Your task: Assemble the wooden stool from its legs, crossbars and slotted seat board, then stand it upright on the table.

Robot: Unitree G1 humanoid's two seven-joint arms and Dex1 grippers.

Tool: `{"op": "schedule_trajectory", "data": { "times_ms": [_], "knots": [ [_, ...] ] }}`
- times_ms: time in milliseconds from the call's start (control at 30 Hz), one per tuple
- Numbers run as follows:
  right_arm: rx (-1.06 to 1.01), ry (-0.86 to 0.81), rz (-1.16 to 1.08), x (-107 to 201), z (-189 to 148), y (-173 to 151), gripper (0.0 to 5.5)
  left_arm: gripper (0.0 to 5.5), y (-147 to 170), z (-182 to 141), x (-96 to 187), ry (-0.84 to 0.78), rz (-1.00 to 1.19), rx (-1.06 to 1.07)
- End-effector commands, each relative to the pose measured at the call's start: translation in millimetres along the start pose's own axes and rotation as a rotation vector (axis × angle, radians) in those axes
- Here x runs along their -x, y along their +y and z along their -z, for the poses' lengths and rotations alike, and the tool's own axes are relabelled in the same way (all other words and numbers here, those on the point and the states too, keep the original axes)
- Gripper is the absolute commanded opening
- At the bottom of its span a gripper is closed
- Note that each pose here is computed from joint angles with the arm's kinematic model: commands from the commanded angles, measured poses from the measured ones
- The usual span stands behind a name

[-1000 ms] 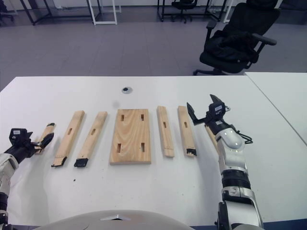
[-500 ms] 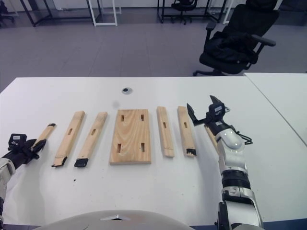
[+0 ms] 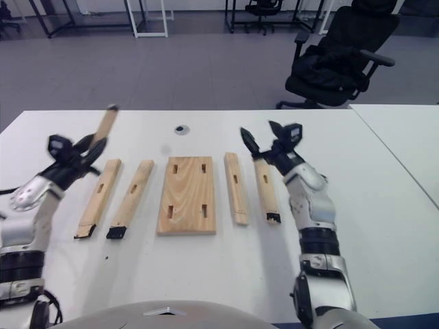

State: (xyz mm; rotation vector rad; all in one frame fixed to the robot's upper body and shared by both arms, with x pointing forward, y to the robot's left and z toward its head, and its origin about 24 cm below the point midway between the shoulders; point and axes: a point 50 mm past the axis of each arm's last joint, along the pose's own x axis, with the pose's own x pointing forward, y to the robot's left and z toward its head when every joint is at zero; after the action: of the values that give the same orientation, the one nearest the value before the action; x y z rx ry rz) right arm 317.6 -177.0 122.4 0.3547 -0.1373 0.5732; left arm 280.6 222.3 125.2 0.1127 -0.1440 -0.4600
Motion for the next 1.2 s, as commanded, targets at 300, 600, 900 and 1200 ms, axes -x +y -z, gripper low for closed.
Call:
{"op": "schedule_trajectory", "data": {
  "times_ms": [300,600,900,1200],
  "knots": [
    [-0.487,-0.024,-0.295,-46,-23,101,3.93,1.28,-88,-61,-51,-0.225,0.354,-0.056],
    [-0.590,-0.033,-0.292,-42,-30,102,2.09,1.28,-94,-47,-47,-0.171,0.386,-0.077],
    [-0.544,0.009,-0.244,-42,-26,99,0.48,1.28,-98,-42,-45,-0.148,0.396,-0.104],
    [-0.267,0.033,0.284,25,32,30,0.41,2.62,-82,-9,-37,0.011,0.261,-0.079]
  ]
}}
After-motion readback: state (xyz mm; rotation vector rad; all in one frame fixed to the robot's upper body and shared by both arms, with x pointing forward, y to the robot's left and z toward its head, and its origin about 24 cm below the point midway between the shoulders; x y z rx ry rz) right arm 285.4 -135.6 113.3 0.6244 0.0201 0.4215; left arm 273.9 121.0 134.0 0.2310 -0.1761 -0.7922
